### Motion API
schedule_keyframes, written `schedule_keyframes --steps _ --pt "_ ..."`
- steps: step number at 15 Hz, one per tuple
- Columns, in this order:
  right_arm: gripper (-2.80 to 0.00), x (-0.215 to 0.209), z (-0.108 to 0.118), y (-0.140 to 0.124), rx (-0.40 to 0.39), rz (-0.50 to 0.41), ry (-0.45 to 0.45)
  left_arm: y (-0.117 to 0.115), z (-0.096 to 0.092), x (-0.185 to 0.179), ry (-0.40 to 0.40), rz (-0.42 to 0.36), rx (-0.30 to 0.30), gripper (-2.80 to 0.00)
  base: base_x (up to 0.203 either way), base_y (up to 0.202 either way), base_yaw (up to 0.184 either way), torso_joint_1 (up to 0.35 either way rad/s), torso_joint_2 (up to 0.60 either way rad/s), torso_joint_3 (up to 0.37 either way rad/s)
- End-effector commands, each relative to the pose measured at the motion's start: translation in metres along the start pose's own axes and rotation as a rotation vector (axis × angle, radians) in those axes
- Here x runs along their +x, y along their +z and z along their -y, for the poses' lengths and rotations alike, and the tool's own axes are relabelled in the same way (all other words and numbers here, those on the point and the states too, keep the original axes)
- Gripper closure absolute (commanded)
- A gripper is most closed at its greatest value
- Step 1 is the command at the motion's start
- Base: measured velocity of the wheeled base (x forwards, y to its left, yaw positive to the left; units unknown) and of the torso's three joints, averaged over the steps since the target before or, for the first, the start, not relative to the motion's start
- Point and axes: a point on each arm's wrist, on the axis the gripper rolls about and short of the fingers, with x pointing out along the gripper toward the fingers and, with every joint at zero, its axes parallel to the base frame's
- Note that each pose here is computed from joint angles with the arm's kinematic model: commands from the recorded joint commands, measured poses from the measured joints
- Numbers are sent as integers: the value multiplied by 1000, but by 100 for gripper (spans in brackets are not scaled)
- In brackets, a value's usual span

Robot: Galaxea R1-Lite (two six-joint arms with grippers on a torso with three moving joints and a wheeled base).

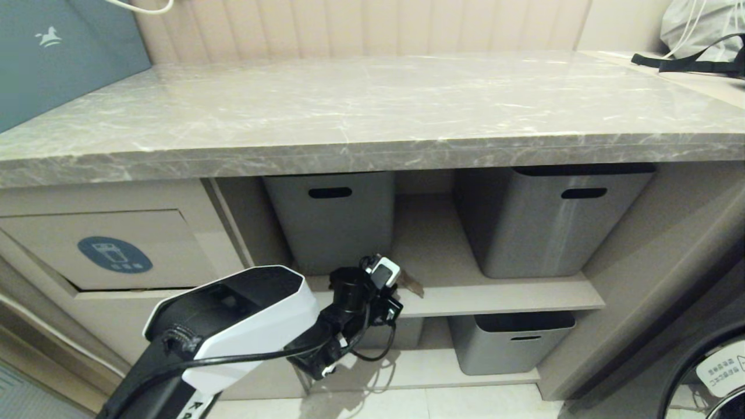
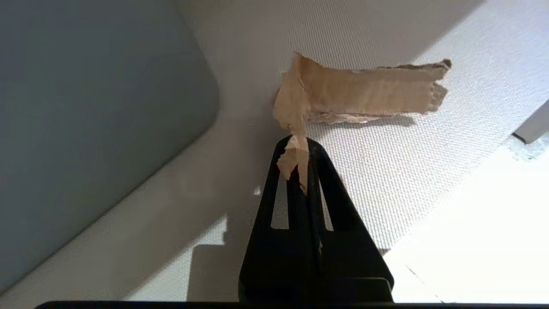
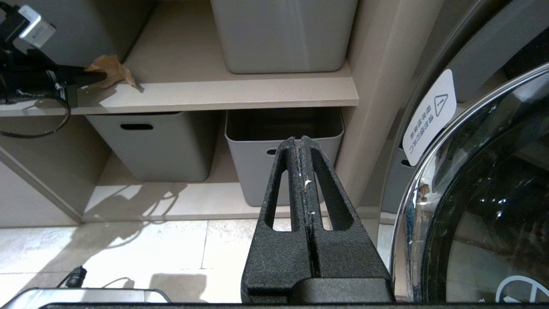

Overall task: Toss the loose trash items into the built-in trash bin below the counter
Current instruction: Pick up the garbage, then put the garbage in the trash can

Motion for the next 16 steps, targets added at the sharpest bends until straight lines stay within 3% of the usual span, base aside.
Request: schedule_keyframes --steps 1,5,7,9,11,14,16 --pt "0 0 0 0 0 0 0 17 -3 -10 2 27 2 0 0 0 0 0 0 0" --pt "0 0 0 0 0 0 0 72 -16 -76 1 75 3 0 0 0 0 0 0 0" --pt "0 0 0 0 0 0 0 98 -28 -124 23 117 1 0 0 0 0 0 0 0" --pt "0 0 0 0 0 0 0 111 -41 -180 51 133 -2 0 0 0 0 0 0 0" --pt "0 0 0 0 0 0 0 104 -49 -231 84 117 -9 0 0 0 0 0 0 0" --pt "0 0 0 0 0 0 0 76 -57 -288 111 93 -19 0 0 0 0 0 0 0" --pt "0 0 0 0 0 0 -1 61 -72 -314 210 87 -30 0 0 0 0 0 0 0"
